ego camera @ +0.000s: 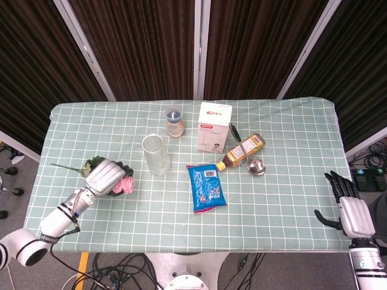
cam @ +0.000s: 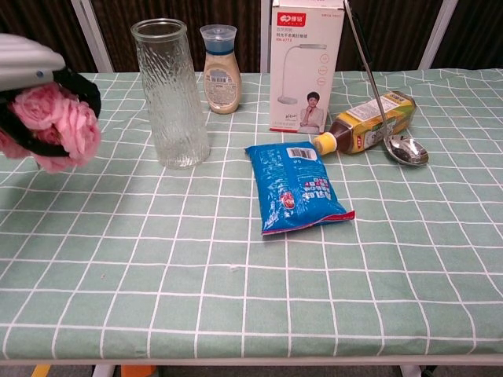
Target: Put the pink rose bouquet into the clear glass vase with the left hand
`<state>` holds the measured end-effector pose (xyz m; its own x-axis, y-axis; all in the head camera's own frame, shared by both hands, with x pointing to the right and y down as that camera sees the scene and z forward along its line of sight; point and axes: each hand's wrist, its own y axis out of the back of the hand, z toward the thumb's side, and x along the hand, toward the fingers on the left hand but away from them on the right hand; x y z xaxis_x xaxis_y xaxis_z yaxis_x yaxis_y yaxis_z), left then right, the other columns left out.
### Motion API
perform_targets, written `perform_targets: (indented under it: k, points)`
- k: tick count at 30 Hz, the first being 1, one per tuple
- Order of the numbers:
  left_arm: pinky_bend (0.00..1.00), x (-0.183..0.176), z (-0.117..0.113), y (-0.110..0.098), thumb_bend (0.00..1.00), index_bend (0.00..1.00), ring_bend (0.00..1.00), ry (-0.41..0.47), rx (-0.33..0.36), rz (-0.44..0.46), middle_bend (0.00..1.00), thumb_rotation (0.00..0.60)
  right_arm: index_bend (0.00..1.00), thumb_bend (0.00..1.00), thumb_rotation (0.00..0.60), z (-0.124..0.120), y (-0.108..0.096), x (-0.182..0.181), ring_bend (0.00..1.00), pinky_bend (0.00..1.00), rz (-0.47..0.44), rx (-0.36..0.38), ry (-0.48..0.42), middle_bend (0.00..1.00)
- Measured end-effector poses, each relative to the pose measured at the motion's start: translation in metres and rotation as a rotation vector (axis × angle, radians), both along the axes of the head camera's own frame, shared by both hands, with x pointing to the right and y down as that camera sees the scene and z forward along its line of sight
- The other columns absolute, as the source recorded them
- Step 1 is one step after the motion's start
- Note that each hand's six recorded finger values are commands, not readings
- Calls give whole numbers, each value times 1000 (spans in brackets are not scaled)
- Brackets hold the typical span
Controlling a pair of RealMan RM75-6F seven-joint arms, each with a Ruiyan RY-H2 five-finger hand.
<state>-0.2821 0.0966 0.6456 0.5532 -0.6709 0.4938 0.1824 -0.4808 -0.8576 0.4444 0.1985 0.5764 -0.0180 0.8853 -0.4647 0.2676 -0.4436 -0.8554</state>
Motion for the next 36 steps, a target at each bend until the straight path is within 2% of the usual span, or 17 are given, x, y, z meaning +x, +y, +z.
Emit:
perform_targets:
  k: [5, 11, 14, 17, 19, 22, 27, 30, 32, 35, 36]
  points:
    - [653, -20, -36, -22, 329, 482, 489, -27, 220, -46, 507, 600, 0, 165, 600, -6, 2, -1, 0, 0, -5, 24, -4, 0]
    - [647, -41, -90, -50, 321, 480, 484, -59, 538, -111, 502, 600, 0, 165, 600, -8, 5, -2, 0, 0, -11, 29, -14, 0]
    - [647, -45, -116, -60, 321, 482, 484, -9, 677, -151, 502, 600, 0, 165, 600, -8, 5, -4, 0, 0, -14, 31, -16, 0]
    - [646, -44, -141, -65, 317, 481, 482, 110, 781, -200, 500, 600, 0, 165, 600, -7, 5, -6, 0, 0, -16, 31, -18, 0]
    - [642, -42, -157, -68, 312, 480, 478, 228, 834, -241, 496, 600, 0, 165, 600, -7, 4, -7, 0, 0, -16, 31, -18, 0]
    - [639, -38, -176, -73, 312, 480, 471, 429, 870, -301, 486, 600, 0, 166, 600, -6, 3, -7, 0, 0, -19, 30, -15, 0]
    - [600, -38, -209, -88, 309, 442, 427, 838, 865, -436, 445, 600, 0, 182, 600, -4, 3, -5, 0, 0, -13, 31, -5, 0]
    - [596, -39, -228, -95, 309, 441, 422, 1048, 874, -528, 442, 600, 0, 188, 600, -2, 3, -3, 0, 0, -4, 30, 2, 0]
    - [596, -37, -233, -97, 309, 441, 422, 1150, 845, -576, 442, 600, 0, 189, 600, 0, 3, -3, 0, 0, -2, 27, -2, 0]
    - [597, -33, -233, -100, 310, 443, 422, 1309, 739, -673, 442, 600, 0, 188, 600, -1, 2, -2, 0, 0, -2, 32, -7, 0]
    - [597, -30, -231, -101, 310, 444, 422, 1369, 682, -714, 443, 600, 0, 189, 600, -1, 2, -2, 0, 0, -1, 34, -8, 0]
